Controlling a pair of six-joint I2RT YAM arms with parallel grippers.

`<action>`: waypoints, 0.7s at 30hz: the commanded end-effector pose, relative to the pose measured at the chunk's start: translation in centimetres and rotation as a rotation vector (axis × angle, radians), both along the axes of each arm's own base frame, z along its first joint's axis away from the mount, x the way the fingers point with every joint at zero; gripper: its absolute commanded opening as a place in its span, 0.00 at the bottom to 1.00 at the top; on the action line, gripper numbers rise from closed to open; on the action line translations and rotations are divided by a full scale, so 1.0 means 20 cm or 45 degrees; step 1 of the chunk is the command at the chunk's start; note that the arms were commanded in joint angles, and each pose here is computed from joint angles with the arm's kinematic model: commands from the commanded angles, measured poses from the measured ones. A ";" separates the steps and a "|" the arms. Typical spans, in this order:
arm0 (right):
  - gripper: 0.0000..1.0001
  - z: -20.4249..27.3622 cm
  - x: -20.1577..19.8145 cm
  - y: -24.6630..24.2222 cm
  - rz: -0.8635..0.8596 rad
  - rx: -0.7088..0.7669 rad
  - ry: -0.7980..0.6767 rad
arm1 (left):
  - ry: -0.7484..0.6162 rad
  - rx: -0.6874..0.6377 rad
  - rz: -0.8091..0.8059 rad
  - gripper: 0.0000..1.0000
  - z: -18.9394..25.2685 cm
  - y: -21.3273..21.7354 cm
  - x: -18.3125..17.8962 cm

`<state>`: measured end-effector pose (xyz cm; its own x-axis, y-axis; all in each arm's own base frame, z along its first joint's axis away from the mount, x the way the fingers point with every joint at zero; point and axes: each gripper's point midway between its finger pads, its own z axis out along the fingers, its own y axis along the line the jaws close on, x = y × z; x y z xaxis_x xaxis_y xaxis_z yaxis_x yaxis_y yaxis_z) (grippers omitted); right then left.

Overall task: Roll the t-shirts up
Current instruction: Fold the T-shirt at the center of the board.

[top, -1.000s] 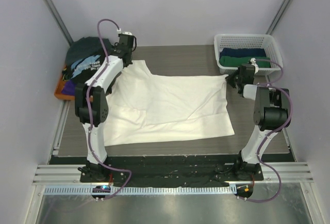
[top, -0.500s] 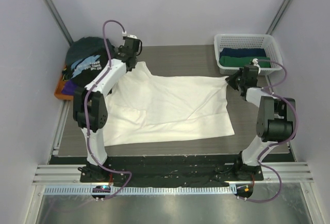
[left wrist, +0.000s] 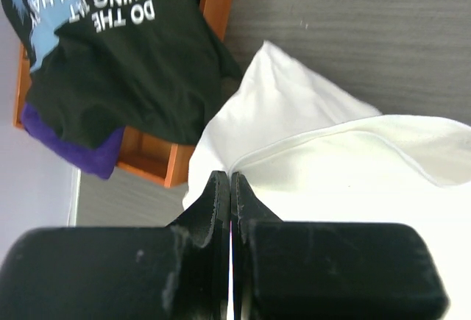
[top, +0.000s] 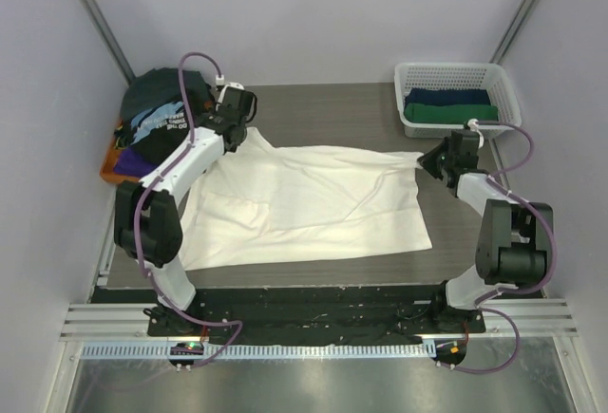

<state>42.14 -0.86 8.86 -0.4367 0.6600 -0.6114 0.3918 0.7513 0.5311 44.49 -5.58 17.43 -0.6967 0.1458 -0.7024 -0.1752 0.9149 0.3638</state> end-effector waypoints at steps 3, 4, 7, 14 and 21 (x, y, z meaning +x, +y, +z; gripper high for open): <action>0.01 0.11 -0.10 -0.02 -0.025 -0.047 -0.052 | -0.091 0.004 0.072 0.00 0.08 0.05 -0.15; 0.01 0.09 -0.12 -0.03 -0.030 -0.048 -0.042 | -0.097 0.005 0.074 0.00 0.08 0.04 -0.17; 0.01 0.11 -0.18 -0.03 -0.048 -0.061 -0.050 | -0.115 0.025 0.090 0.00 0.08 0.06 -0.24; 0.01 0.17 -0.28 -0.03 -0.065 -0.059 -0.092 | -0.190 0.023 0.107 0.00 0.13 0.06 -0.32; 0.01 0.19 -0.35 -0.07 -0.118 -0.107 -0.095 | -0.302 0.041 0.150 0.00 0.25 0.09 -0.39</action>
<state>35.58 -1.01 11.71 -0.3752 0.6538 -0.6571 0.3963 0.7540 0.5239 37.06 -4.76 18.94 -0.6336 0.1456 -0.7599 -0.2567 0.8869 0.3840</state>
